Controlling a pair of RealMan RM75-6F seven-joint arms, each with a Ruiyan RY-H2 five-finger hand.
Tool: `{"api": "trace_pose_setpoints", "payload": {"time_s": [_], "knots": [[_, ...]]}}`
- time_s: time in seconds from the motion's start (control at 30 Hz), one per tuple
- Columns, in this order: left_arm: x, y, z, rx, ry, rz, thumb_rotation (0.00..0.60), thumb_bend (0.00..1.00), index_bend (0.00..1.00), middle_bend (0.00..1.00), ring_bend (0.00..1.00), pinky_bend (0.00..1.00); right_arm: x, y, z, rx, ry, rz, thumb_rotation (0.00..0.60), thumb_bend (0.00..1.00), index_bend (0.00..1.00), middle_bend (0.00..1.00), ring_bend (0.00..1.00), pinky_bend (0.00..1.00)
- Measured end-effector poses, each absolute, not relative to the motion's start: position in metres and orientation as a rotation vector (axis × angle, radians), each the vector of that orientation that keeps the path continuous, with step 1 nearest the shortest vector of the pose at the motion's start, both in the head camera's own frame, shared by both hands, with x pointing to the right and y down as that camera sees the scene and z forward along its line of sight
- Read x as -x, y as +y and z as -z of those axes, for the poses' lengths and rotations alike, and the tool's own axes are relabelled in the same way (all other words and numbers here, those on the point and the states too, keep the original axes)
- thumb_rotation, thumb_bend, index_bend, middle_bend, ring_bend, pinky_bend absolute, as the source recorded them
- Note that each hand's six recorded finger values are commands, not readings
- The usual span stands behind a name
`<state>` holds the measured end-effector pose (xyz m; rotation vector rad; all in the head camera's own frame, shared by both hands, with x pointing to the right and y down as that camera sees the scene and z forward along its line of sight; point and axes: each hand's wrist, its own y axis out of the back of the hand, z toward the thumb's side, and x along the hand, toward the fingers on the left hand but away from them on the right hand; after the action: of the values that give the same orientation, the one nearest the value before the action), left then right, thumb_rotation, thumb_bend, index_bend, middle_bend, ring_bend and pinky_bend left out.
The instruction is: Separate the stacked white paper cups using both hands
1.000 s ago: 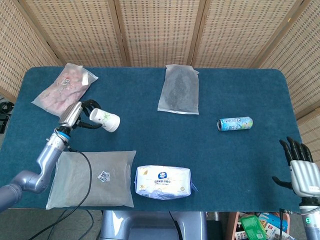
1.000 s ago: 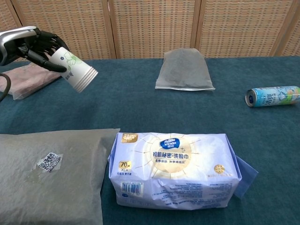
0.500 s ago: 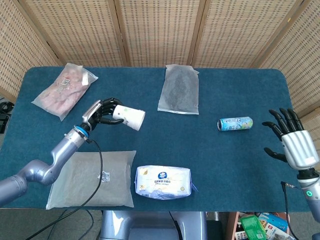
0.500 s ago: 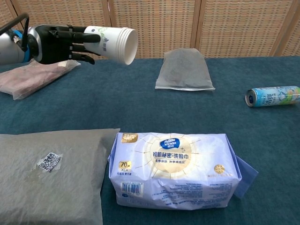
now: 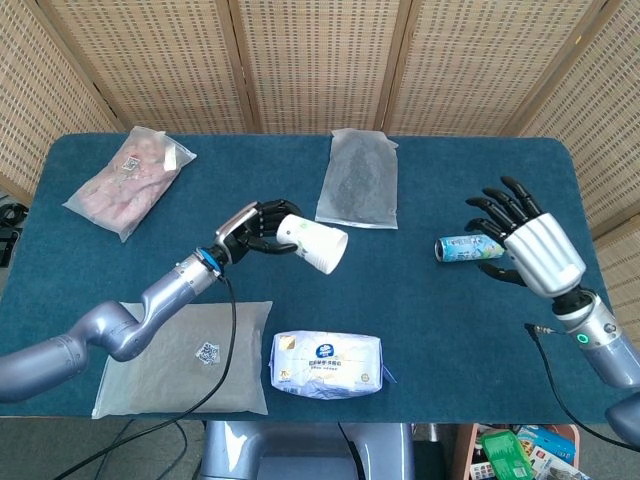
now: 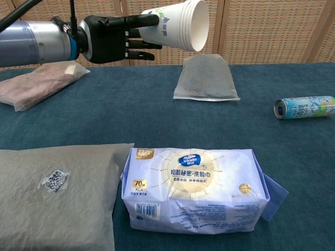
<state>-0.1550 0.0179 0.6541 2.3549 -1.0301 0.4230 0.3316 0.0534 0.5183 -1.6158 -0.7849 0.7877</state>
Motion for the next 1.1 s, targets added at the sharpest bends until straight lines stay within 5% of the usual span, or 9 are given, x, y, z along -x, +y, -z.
{"api": "trace_pose_setpoints", "payload": {"time_s": [1.1], "knots": [[0.095, 0.032, -0.674, -2.333, -0.92, -0.384, 0.6, 0.2, 0.47, 0.46, 0.44, 0.5, -0.204, 0.055, -0.537, 1.699, -0.657, -0.483, 0.6, 0.36, 0.52, 0.38, 0.28, 0.2]]}}
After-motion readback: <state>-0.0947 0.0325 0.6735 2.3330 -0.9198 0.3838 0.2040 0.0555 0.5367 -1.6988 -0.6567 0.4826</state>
